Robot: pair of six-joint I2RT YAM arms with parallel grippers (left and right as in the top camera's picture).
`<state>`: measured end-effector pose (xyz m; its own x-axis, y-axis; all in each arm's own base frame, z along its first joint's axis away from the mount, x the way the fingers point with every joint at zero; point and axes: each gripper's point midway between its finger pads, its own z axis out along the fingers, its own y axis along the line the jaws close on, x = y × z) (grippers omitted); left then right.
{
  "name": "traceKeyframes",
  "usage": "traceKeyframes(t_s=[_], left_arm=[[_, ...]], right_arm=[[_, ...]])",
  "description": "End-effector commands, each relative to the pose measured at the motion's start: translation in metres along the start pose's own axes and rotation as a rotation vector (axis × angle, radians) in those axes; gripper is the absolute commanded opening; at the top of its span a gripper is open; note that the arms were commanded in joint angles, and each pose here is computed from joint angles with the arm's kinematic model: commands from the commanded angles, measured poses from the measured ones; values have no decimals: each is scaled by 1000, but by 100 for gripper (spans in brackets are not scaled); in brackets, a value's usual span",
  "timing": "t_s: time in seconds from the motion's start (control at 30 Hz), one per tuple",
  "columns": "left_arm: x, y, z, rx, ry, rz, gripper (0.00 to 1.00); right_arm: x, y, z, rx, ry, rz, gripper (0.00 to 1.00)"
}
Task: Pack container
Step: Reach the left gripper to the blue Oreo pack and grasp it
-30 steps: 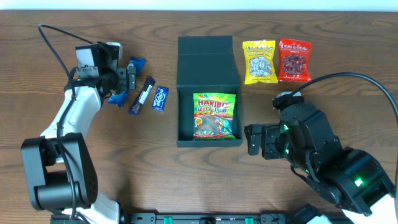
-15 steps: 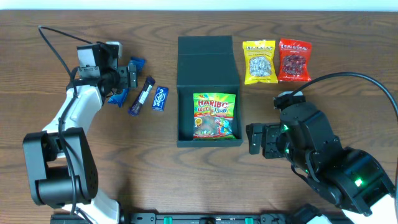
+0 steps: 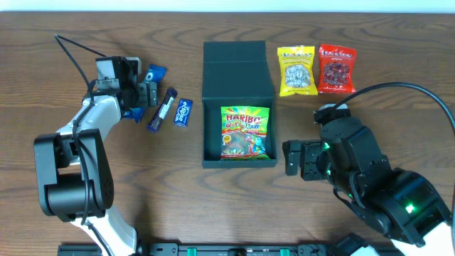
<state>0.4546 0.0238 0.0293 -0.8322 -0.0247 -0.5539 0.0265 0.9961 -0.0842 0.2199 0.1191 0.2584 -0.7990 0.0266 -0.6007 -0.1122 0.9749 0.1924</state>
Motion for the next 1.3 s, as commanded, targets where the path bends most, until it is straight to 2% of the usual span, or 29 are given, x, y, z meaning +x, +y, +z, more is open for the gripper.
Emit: traceKeyframes(t_s=[0.0,0.2,0.4,0.63,0.8,1.03,1.27], left_arm=[[0,9,7,-48,11,3,96],[12,10,18,-45,47,-2,100],[13,10,19,-45,50,-2,74],[13,9,19,-44,50,-7,56],[12,9,19,-45,48,-49,47],[7,8,14,-43,30,-97,40],[-24,6,-18,-44,-69,-104,36]], right_arm=[[-4,0,-4,7,-19,-15,99],[-4,-2,-1,23,-14,-18,99],[-3,-1,7,36,11,-22,99],[-1,-1,11,45,28,-26,99],[-2,0,11,43,24,-25,99],[-6,-1,11,46,8,-23,99],[-17,-10,-1,81,-74,-12,99]])
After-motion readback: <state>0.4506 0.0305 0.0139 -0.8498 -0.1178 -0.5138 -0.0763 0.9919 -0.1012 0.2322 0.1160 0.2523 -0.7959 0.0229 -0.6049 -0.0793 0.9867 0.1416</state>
